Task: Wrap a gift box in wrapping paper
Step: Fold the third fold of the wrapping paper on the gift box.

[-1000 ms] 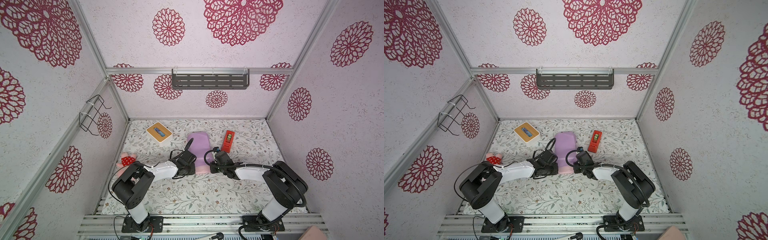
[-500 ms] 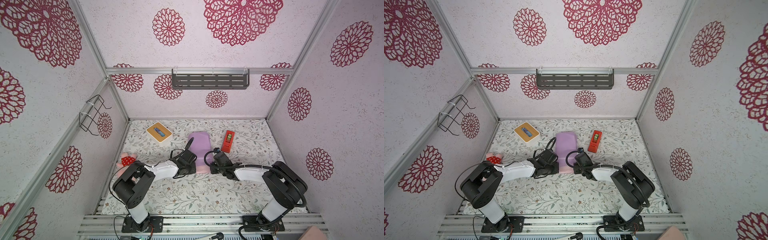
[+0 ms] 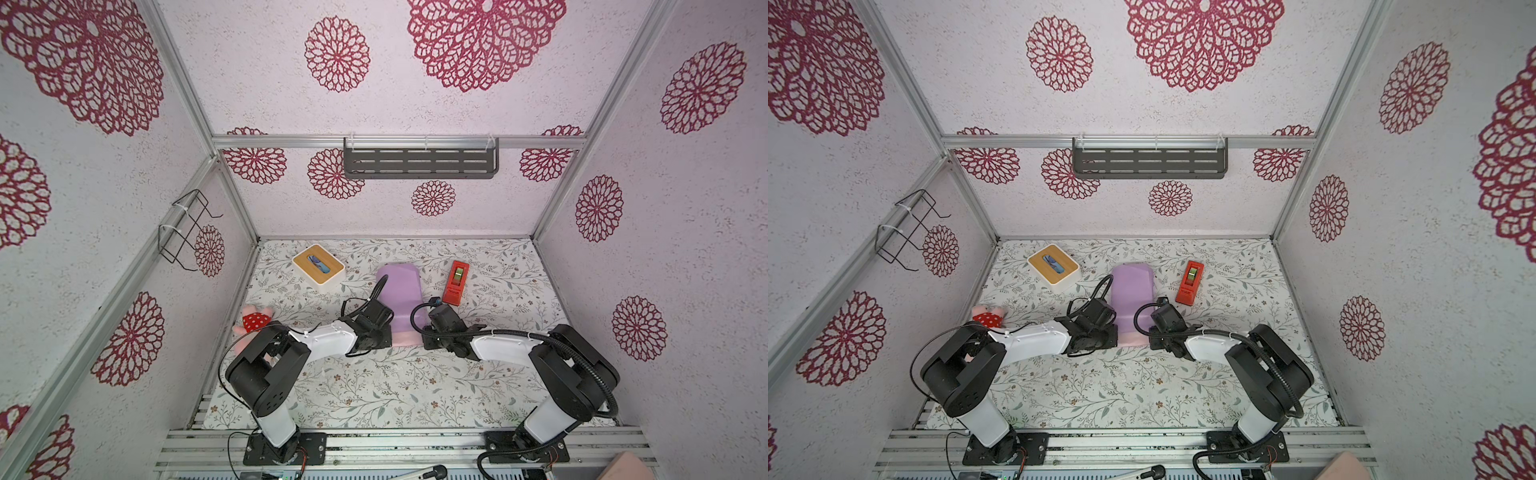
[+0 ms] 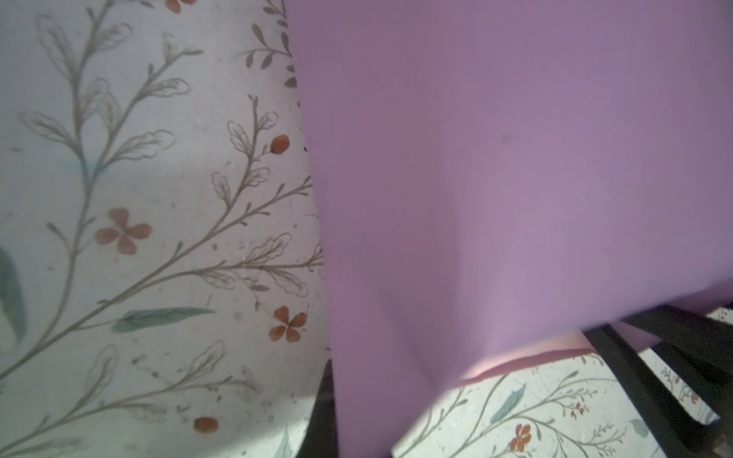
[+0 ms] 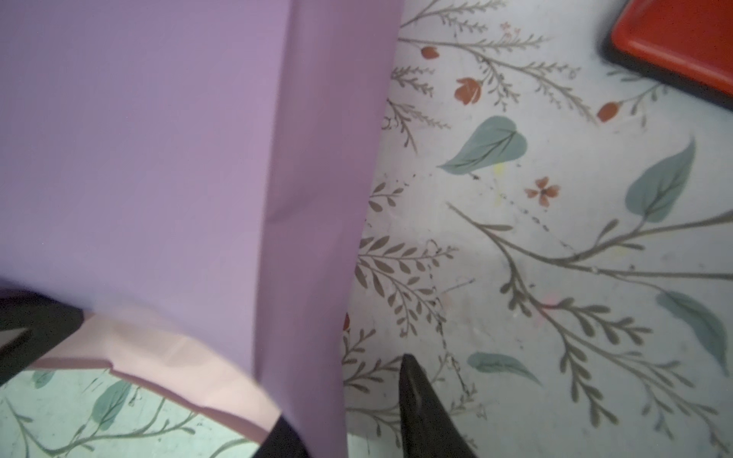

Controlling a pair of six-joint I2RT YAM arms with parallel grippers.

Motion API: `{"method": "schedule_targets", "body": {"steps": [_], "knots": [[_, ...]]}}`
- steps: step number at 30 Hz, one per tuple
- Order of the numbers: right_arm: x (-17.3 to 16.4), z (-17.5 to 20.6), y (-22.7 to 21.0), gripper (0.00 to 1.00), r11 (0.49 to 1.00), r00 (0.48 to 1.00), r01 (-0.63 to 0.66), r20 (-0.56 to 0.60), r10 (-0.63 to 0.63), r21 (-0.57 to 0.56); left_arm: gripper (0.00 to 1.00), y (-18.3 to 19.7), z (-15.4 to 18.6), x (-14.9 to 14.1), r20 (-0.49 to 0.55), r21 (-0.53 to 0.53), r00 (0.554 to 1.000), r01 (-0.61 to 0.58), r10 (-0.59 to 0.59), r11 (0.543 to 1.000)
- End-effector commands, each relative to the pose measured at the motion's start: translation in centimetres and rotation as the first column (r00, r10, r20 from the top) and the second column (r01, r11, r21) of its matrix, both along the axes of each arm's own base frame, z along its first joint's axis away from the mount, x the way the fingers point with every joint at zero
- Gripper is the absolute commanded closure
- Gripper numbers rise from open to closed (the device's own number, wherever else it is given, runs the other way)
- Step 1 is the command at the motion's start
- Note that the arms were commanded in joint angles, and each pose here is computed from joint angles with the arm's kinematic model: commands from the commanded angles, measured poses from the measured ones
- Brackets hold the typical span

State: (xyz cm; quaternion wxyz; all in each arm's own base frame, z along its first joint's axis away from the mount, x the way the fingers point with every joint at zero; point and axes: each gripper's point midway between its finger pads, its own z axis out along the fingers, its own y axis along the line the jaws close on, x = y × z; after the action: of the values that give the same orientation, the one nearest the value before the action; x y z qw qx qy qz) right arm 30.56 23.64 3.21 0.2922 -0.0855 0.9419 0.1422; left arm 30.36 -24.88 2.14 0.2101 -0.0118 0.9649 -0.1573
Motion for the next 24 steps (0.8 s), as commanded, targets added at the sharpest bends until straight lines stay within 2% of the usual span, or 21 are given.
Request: {"method": "schedule_targets", "body": {"steps": [1,11,20,24], "knots": [[1.0,2.5,0.7,0.67,0.999,0.999,-0.015,0.041,0.013,0.043,1.00,-0.1,0.1,0.4,0.008,0.021,1.000,0.002,-0.002,1.000],[2.2,1.9,1.3,0.89,0.998,0.999,0.019,0.045,-0.022,0.058,1.00,-0.3,0.1,0.6,0.009,0.025,1.000,0.005,-0.006,1.000],[2.3,0.9,1.2,1.00,0.996,0.998,0.061,0.028,-0.063,0.065,1.00,-0.4,0.2,0.8,0.013,0.024,1.000,0.002,-0.003,1.000],[2.5,1.1,1.3,1.00,0.996,0.997,0.063,0.033,-0.065,0.070,1.00,-0.3,-0.1,0.8,0.010,0.026,1.000,-0.004,0.004,1.000]]}}
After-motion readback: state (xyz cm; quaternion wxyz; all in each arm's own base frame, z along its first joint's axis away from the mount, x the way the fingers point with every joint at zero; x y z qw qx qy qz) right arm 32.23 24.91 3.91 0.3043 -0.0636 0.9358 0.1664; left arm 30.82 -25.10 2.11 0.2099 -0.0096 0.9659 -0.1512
